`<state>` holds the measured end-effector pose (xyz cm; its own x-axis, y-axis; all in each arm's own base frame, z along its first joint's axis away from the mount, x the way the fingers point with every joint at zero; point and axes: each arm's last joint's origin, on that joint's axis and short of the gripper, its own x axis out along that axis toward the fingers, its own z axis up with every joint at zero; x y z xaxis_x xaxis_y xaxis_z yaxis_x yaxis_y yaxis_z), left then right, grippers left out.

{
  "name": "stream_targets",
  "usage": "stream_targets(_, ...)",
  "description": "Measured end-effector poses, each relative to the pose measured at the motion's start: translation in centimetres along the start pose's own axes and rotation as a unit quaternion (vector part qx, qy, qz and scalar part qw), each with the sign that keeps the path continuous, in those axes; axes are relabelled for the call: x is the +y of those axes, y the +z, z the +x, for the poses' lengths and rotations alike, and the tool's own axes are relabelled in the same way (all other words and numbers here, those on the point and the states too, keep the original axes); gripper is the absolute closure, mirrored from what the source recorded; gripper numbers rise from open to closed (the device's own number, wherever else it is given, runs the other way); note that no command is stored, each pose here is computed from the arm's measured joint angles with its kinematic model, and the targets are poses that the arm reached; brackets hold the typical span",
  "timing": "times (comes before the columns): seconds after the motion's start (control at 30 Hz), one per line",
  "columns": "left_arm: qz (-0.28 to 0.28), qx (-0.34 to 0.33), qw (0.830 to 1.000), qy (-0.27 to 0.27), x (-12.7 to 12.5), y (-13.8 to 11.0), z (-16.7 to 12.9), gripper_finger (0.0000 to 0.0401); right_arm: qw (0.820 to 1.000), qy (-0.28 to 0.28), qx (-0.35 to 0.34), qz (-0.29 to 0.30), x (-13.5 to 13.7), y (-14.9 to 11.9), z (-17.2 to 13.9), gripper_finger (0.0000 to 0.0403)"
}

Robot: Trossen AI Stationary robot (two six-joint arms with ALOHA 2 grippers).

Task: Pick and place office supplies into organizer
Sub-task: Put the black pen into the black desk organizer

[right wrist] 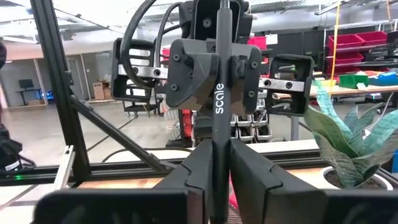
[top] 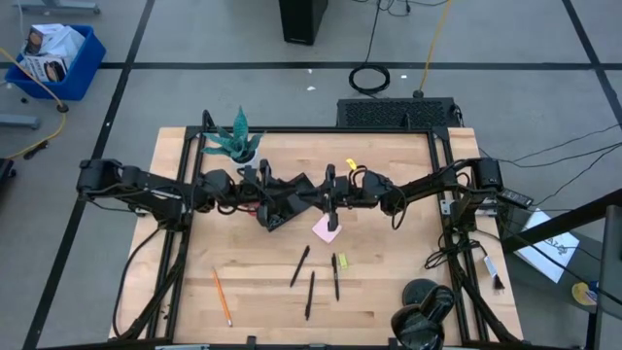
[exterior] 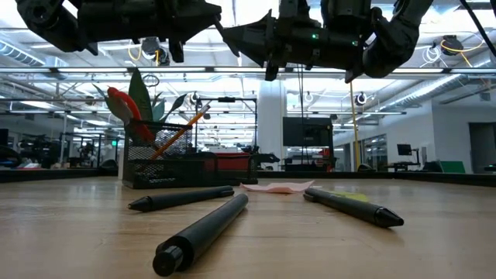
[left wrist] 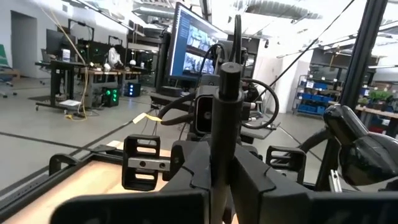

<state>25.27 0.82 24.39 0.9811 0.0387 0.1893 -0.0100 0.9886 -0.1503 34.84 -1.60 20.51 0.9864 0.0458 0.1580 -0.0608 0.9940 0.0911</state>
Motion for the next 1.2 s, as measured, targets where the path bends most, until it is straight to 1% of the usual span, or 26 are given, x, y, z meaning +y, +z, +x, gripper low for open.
stream_targets(0.13,-0.002,0.012,1.000,0.007,0.0,0.3,-0.4,0.0351,1.000,0.001,0.013,-0.017,0.0,-0.4,-0.2,0.0341)
stream_targets(0.2,-0.002,0.025,1.000,0.013,0.0,0.6,-0.7,0.0349,0.999,-0.004,0.024,-0.023,-0.1,-0.9,-0.6,0.0327)
stream_targets(0.27,-0.002,0.033,0.999,0.018,0.0,0.8,-1.0,0.0356,0.999,-0.022,0.027,-0.031,-0.3,-1.2,-0.9,0.0313)
stream_targets(0.33,-0.002,0.050,0.998,0.034,0.0,1.0,-1.5,0.0370,0.998,-0.041,0.028,-0.038,-0.5,-1.4,-1.3,0.0298)
stream_targets(0.4,0.001,0.063,0.997,0.051,0.1,1.1,-1.8,0.0381,0.997,-0.048,0.035,-0.042,-0.7,-1.8,-1.7,0.0286)
stream_targets(0.53,0.012,0.105,0.989,0.106,0.4,0.7,-2.5,0.0376,0.997,-0.050,0.037,-0.035,-0.9,-2.1,-2.1,0.0271)
stream_targets(0.67,0.036,0.145,0.972,0.181,0.8,-0.2,-2.9,0.0353,0.997,-0.046,0.044,-0.033,-0.8,-2.4,-2.4,0.0267)
stream_targets(0.73,0.043,0.156,0.963,0.214,0.8,-0.6,-3.0,0.0350,0.997,-0.046,0.044,-0.033,-0.8,-2.5,-2.4,0.0268)
stream_targets(0.8,0.042,0.169,0.956,0.236,0.7,-1.1,-3.1,0.0355,0.997,-0.046,0.045,-0.033,-0.7,-2.5,-2.4,0.0270)
stream_targets(0.93,0.048,0.174,0.954,0.239,0.0,-1.3,-3.2,0.0380,0.997,-0.046,0.044,-0.033,-0.7,-2.5,-2.4,0.0272)
stream_targets(1.0,0.055,0.181,0.951,0.246,-0.3,-1.5,-3.3,0.0382,0.997,-0.046,0.045,-0.033,-0.7,-2.5,-2.4,0.0272)
stream_targets(1.07,0.060,0.187,0.946,0.257,-0.6,-1.7,-3.5,0.0379,0.997,-0.046,0.044,-0.033,-0.7,-2.5,-2.4,0.0273)
stream_targets(1.2,0.068,0.205,0.936,0.279,-1.1,-2.2,-3.9,0.0355,0.997,-0.045,0.044,-0.032,-0.7,-2.5,-2.4,0.0273)
